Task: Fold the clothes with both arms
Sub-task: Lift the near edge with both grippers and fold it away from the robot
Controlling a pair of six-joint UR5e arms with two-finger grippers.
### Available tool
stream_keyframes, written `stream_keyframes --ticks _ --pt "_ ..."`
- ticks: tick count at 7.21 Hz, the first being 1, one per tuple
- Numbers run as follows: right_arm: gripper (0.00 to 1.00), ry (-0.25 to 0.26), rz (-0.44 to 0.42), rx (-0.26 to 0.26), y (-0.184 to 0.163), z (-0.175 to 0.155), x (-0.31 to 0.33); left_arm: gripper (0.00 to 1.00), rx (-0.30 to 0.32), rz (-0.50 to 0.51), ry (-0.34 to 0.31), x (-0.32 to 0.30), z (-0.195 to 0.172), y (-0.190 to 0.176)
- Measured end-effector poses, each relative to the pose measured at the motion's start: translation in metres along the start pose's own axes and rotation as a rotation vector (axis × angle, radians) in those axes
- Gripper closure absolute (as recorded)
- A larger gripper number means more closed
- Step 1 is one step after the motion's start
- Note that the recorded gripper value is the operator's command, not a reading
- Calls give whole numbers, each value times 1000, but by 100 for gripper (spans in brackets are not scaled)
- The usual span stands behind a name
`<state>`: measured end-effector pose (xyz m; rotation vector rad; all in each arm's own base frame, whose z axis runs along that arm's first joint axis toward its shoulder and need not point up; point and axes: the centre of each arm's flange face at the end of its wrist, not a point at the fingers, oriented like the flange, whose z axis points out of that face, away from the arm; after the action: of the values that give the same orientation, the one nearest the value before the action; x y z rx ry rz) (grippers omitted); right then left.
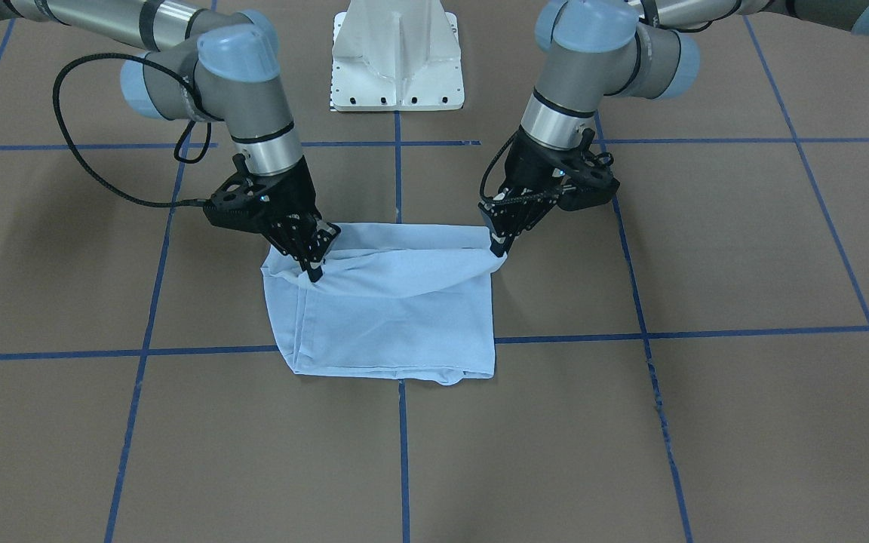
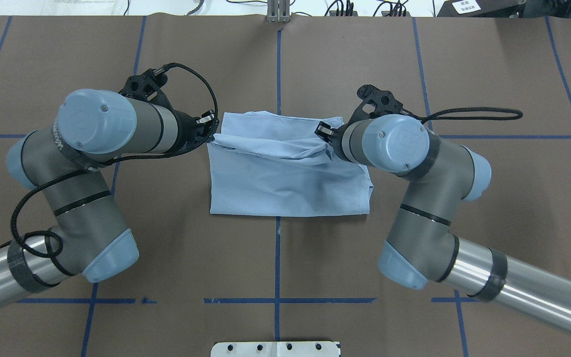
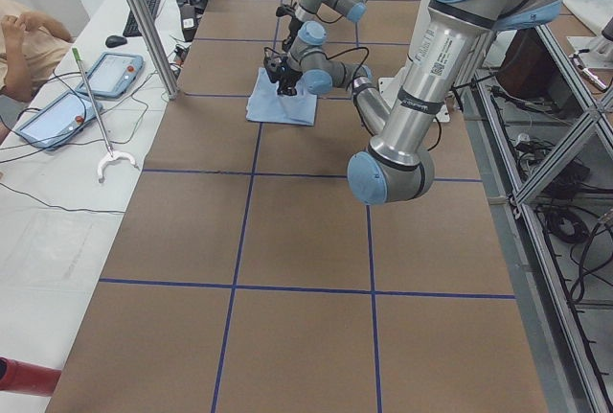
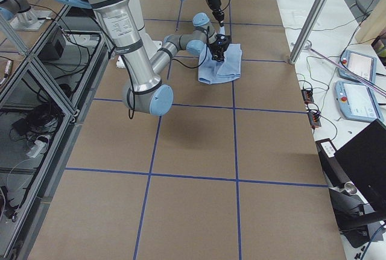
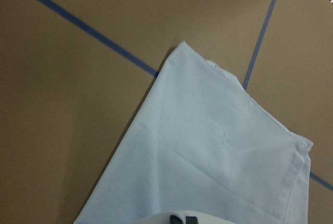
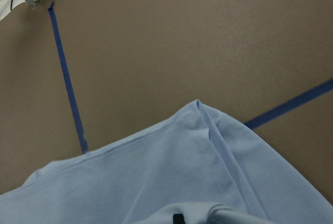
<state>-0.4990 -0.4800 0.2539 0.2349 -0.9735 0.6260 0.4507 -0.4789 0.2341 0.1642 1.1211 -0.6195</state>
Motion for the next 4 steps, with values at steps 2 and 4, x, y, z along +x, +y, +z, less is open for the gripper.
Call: stream_keyframes --ticks 2,4 --pt "100 15 7 -2 -26 36 -19 100 69 22 1 4 48 -23" --pt "0 19 -12 -11 -41 62 -19 0 129 31 -2 2 83 -37"
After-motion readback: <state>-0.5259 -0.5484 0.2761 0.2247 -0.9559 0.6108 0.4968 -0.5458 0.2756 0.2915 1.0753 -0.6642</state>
